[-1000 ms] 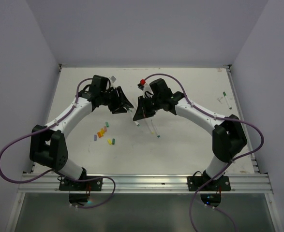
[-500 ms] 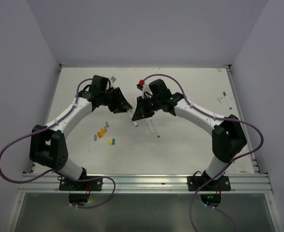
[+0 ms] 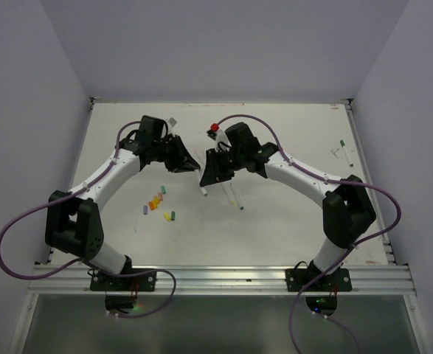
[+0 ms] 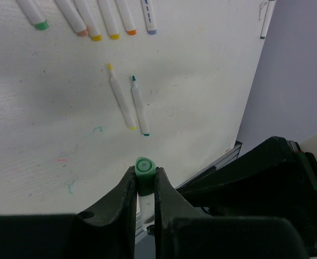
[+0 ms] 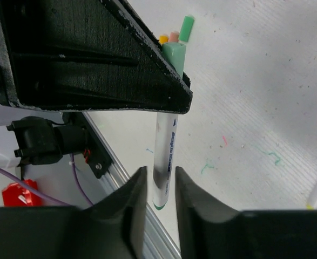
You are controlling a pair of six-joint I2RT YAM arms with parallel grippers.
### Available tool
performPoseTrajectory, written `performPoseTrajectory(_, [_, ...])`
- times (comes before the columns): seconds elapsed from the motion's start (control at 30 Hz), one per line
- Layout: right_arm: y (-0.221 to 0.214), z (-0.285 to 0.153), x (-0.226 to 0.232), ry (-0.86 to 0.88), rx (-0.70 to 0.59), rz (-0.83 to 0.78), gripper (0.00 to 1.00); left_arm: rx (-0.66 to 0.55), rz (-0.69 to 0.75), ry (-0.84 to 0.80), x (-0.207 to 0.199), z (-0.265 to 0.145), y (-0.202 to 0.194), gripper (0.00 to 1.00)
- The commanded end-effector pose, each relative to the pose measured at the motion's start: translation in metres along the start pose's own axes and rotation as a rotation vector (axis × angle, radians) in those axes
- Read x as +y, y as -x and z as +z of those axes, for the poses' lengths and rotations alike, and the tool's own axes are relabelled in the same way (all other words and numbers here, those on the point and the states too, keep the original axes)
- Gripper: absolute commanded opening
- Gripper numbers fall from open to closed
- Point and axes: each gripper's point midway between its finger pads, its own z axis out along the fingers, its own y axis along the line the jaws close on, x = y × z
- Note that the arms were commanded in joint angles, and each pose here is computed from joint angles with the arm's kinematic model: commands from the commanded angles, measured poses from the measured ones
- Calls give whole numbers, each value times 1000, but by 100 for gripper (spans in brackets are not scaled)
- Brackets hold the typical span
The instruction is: Open the pen caps
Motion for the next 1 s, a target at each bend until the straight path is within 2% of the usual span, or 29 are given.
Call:
performPoseTrajectory(0.0, [11,-6,16,31,-32,-37,34,1,2,-25,-2,-3,1,0])
performPoseTrajectory(0.03, [16,-4,17,31,-35,-41,39,5,-2,-26,-1,-3,-1,0])
performPoseTrajectory(0.13, [25,1,19,36,-33,-50,42,3,-8,-43,-4,-5,-3,0])
performPoseTrajectory(0.33, [32,19,14,48,-8,-34,39,-10,-6,-66,-11,-10,-1,0])
performPoseTrajectory(0.37, [29,23,12,48,4,-27,34,-13,-8,-69,-12,-10,-1,0])
performPoseTrajectory(0.43, [22,24,10,47,20,-20,31,-23,-8,-78,-16,-12,3,0])
performPoseTrajectory(0.47, [20,22,12,49,15,-25,23,-26,-11,-82,-18,-12,5,0])
performPoseTrajectory(0.53, [10,23,7,33,27,-18,0,-49,2,-90,-25,-13,13,0])
performPoseTrajectory(0.6, [3,19,5,3,32,-33,0,-54,-11,-36,-18,-14,15,0])
performPoseTrajectory(0.73, [-13,9,-8,-140,27,-95,0,-144,-54,141,3,-22,42,0])
performPoseTrajectory(0.87, [-34,-1,-15,-291,57,-221,0,-209,-141,202,15,-35,69,0])
performPoseTrajectory(0.97, [-48,-9,-22,-335,71,-221,0,-258,-161,235,17,-43,91,0])
